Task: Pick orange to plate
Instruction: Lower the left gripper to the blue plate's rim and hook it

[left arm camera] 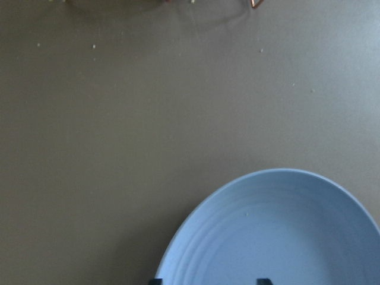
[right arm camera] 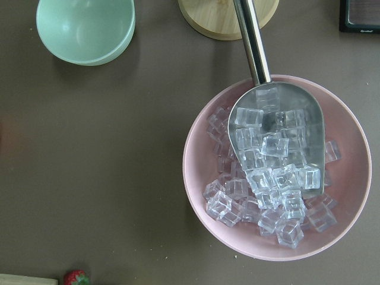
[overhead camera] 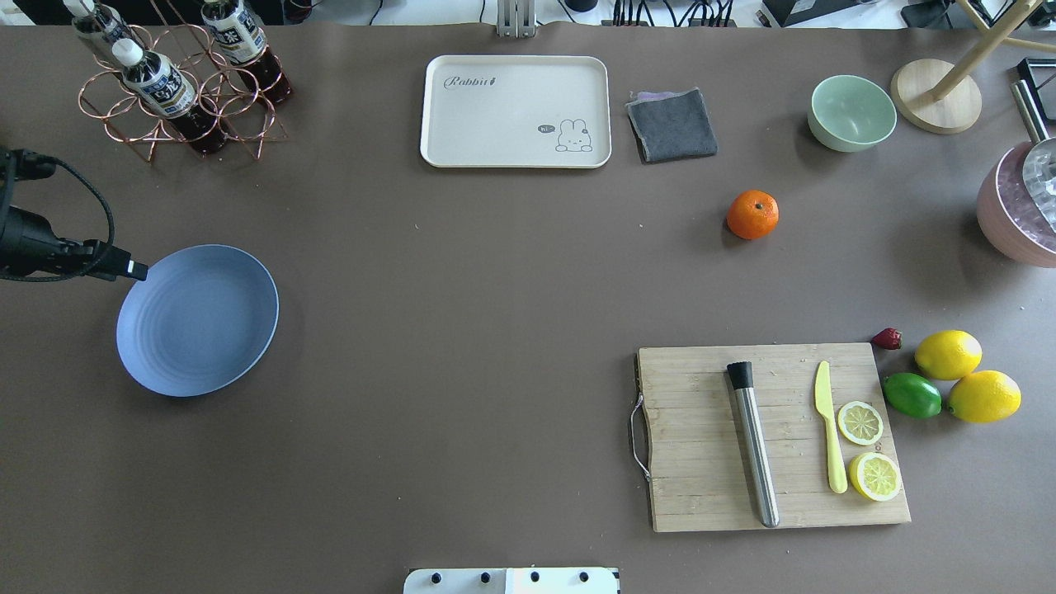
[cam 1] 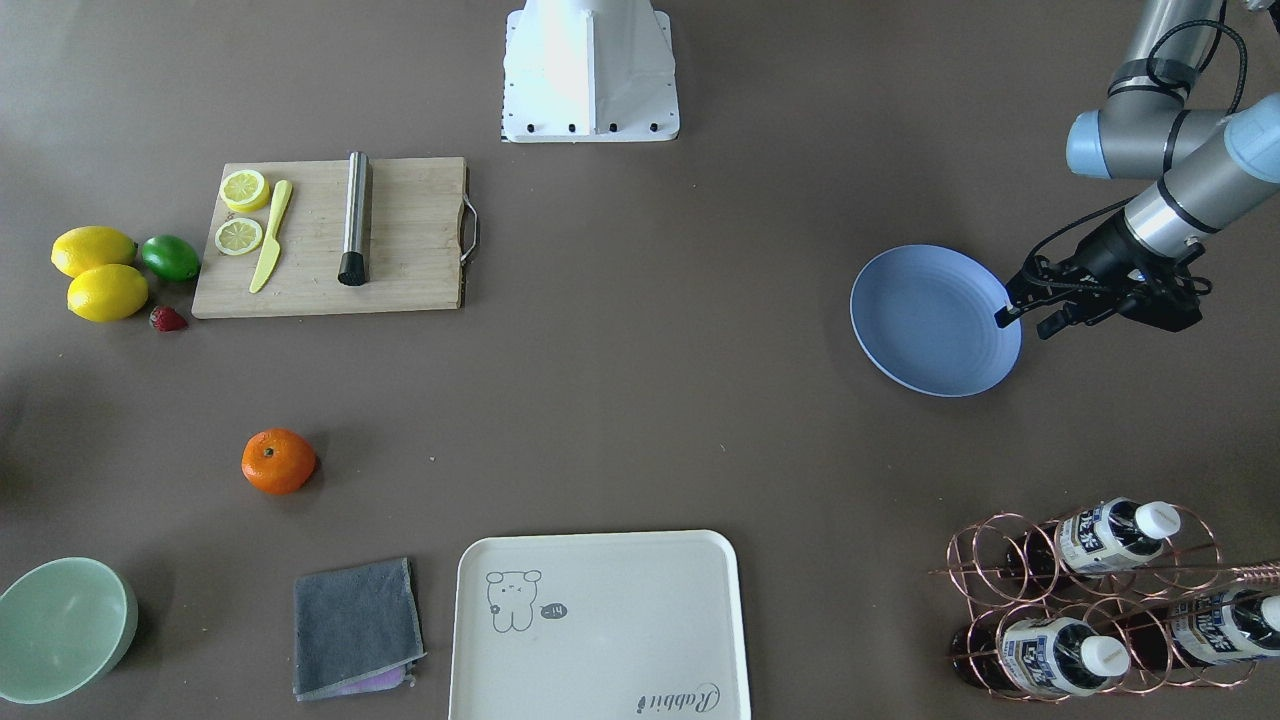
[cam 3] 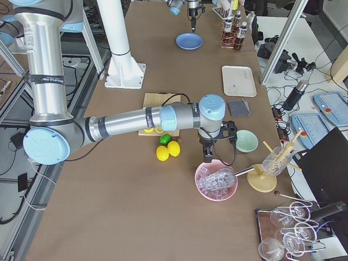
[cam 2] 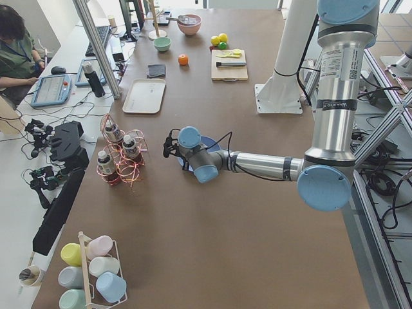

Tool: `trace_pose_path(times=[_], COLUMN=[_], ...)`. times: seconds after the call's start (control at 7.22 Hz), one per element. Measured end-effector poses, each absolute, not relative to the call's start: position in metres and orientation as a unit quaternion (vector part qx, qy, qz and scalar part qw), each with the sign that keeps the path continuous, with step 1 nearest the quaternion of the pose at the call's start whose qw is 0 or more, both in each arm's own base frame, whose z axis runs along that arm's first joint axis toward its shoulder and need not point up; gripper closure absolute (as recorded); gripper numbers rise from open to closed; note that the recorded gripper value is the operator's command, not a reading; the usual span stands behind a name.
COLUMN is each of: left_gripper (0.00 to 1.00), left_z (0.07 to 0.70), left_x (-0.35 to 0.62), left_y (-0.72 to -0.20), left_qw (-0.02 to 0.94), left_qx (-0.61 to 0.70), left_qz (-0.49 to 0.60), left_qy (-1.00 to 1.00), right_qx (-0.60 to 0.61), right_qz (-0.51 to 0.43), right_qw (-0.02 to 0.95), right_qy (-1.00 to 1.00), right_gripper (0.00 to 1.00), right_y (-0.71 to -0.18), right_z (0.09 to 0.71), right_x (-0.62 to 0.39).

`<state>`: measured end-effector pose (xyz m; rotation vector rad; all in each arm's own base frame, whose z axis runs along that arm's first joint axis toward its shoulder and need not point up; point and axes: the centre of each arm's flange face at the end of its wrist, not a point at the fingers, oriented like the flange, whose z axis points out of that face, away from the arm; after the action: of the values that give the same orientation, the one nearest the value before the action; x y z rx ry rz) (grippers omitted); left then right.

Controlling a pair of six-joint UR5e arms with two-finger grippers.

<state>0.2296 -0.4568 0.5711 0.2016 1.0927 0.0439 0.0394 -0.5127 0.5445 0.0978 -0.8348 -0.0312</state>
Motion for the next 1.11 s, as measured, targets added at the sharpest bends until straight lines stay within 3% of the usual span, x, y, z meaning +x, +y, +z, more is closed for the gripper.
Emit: trace_pose_path(times=[0.28, 0.42, 0.55, 0.69, 0.83, 1.11], left_gripper=[0.04, 0.15, 0.16, 0.48, 0.99, 1.00], left_z=[0.585, 0.587, 0.588, 0.590, 0.592, 0.594], left_x=[0.238, 0.243, 0.251, 0.261, 0.269, 0.272], left_y=[-0.437, -0.432, -0.428, -0.424, -0.420, -0.417], left_qw=[0.852, 0.852, 0.853, 0.855, 0.857, 0.857], left_qx=[0.093, 0.090, 0.091, 0.096, 0.101, 0.100], left_qz=[0.032, 0.038, 0.044, 0.048, 0.051, 0.053], left_qy=[0.515, 0.515, 0.513, 0.507, 0.503, 0.502], right_qx=[0.046, 0.045, 0.044, 0.043, 0.043, 0.042], right_qz=[-0.014, -0.009, -0.005, -0.003, -0.001, -0.001], right_qw=[0.913, 0.913, 0.912, 0.912, 0.912, 0.912], right_qy=[-0.405, -0.406, -0.407, -0.407, -0.407, -0.408], right_gripper=[0.00, 0.00, 0.00, 0.00, 0.00, 0.00], right_y=[-0.513, -0.513, -0.512, -0.512, -0.512, -0.513], right_z=[0.543, 0.542, 0.539, 0.538, 0.538, 0.537], right_x=[0.038, 0.037, 0.036, 0.035, 0.035, 0.034])
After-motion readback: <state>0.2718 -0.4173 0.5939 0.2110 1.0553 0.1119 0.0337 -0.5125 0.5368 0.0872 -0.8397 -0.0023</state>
